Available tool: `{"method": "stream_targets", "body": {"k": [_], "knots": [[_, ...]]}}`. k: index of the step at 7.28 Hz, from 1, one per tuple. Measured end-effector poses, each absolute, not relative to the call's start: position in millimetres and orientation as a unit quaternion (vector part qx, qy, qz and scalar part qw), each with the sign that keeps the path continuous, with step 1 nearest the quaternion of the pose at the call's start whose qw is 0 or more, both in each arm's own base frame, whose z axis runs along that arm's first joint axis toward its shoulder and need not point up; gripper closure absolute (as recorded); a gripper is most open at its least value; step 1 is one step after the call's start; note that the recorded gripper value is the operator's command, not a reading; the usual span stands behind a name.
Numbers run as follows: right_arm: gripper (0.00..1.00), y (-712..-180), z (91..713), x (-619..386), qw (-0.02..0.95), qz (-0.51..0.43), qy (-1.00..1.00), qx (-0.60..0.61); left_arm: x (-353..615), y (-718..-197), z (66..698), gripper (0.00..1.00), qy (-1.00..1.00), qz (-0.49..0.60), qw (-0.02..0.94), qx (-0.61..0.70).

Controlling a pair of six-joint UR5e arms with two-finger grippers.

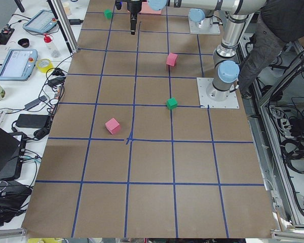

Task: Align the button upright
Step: 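Lower the right gripper onto the yellow-capped button and close on it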

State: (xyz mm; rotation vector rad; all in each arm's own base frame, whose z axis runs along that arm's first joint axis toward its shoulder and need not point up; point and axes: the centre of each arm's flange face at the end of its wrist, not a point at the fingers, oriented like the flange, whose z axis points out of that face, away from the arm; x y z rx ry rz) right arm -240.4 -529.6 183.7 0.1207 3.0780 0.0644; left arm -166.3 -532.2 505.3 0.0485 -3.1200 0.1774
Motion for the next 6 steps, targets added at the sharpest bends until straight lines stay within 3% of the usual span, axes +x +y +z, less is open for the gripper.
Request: {"method": "stream_targets", "body": {"k": [6], "knots": [[0.0, -518.6, 176.7, -233.3, 0.035, 0.036, 0.998, 0.028, -166.2, -531.8, 506.7, 0.0, -0.998, 0.058, 0.008, 0.014]]}}
